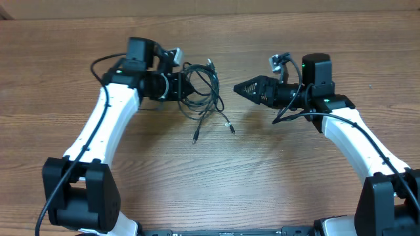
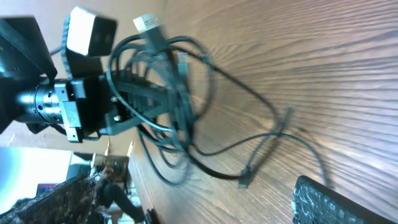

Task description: Untangle cables

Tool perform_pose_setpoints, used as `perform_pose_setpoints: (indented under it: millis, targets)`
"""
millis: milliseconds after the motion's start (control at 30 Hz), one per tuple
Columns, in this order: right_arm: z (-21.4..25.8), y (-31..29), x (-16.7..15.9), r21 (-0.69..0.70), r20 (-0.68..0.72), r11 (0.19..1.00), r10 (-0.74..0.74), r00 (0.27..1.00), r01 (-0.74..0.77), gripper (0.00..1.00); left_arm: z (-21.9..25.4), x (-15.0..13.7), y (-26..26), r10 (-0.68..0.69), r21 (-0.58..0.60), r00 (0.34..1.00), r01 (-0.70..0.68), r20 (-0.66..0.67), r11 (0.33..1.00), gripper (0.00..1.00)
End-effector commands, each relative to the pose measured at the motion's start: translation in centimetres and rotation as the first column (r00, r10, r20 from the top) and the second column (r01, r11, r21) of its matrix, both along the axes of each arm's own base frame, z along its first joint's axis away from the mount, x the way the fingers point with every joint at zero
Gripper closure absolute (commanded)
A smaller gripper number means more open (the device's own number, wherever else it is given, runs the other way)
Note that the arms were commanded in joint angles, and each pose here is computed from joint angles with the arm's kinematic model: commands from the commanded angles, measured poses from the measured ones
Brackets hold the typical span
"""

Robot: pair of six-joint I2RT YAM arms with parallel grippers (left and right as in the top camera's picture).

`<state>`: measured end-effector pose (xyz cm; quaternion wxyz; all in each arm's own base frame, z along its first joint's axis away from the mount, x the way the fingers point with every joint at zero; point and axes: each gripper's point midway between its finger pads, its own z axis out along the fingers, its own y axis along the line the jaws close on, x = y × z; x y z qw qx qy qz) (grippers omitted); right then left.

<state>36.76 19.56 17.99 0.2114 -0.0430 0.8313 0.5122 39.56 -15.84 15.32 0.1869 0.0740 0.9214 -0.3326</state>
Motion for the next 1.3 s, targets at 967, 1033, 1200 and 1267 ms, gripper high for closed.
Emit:
perform_pose_setpoints:
  millis: [967,1033,1200,1267]
  targets:
    - [0.6,8.3,-3.0,-0.177,0.373,0.957,0.28,0.885,-0.228,0.34,0.5,-2.8,-4.3,-0.188,0.018,0.981,0.187,0.048,0.982,0.96]
    - [-0.1,8.0,-2.7,-0.207,0.357,0.958,0.262,0.896,-0.198,0.35,0.7,-3.0,-4.7,-0.2,-0.006,0.979,0.2,0.047,0.98,0.96]
    - [-0.7,8.1,-2.6,-0.21,0.345,0.957,0.265,0.9,-0.201,0.35,1.7,-3.8,-5.7,-0.238,-0.087,0.97,0.241,0.045,0.967,0.96]
    - [-1.0,8.4,-2.8,-0.208,0.336,0.955,0.275,0.901,-0.214,0.36,2.1,-4.0,-6.1,-0.254,-0.123,0.966,0.258,0.047,0.958,0.96]
